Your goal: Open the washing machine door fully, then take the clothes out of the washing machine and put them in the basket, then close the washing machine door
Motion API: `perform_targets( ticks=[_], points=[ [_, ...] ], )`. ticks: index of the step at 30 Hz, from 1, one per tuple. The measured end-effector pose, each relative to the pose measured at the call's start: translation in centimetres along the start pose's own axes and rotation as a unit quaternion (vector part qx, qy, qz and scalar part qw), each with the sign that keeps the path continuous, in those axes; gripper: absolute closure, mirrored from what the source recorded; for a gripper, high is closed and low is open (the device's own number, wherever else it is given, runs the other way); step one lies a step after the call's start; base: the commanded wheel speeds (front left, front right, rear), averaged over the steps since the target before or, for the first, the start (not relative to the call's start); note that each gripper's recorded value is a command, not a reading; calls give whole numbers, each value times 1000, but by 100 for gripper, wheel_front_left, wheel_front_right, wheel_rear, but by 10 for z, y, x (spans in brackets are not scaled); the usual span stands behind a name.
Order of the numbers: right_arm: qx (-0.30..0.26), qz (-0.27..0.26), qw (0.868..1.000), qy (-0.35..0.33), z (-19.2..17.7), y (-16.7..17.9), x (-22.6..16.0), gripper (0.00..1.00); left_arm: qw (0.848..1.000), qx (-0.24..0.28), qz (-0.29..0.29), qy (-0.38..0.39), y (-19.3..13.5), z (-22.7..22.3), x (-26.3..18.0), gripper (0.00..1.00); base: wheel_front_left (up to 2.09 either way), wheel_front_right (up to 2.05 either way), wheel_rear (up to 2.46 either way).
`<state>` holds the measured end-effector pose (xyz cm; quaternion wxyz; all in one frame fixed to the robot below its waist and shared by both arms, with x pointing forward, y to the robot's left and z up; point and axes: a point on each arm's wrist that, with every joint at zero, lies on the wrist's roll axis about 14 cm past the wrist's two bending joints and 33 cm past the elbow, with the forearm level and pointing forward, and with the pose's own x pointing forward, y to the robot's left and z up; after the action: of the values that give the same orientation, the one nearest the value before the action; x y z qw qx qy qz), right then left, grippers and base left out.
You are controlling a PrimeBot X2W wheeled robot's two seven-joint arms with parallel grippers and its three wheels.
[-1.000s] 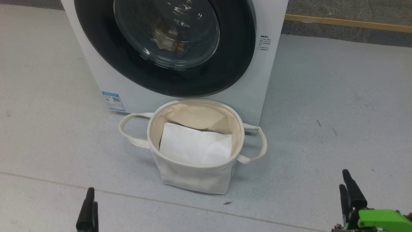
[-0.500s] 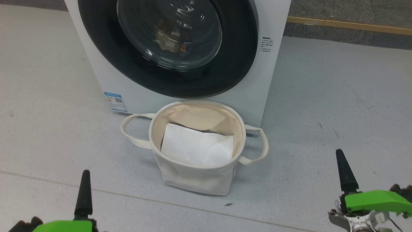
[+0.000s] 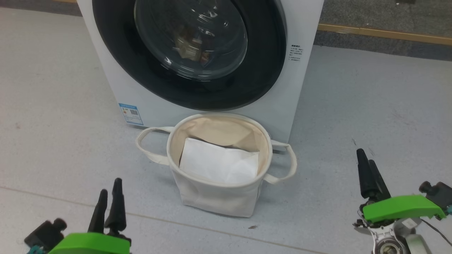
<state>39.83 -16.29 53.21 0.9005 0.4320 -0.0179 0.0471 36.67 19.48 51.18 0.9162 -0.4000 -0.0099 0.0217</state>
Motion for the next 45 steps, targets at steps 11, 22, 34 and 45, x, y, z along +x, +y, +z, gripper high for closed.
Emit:
perform_targets(
  ticks=[11, 22, 34, 45],
  points=[
    [-96, 35, 995, 0, -1, 20, 5, 0, 992, 126, -30, 9, -17, -5, 0, 0, 0, 0, 0],
    [-198, 62, 978, 0, -6, 33, 9, 0, 973, 228, -39, 3, -23, -7, 2, 0, 0, 0, 0],
    [-295, 78, 952, -5, -10, 39, 12, 0, 947, 316, -54, 0, -29, -15, 2, 0, 0, 0, 0],
    [-366, 87, 927, -8, -15, 40, 11, 0, 924, 374, -75, -14, -40, -18, 2, 0, 0, 0, 0]
  ],
)
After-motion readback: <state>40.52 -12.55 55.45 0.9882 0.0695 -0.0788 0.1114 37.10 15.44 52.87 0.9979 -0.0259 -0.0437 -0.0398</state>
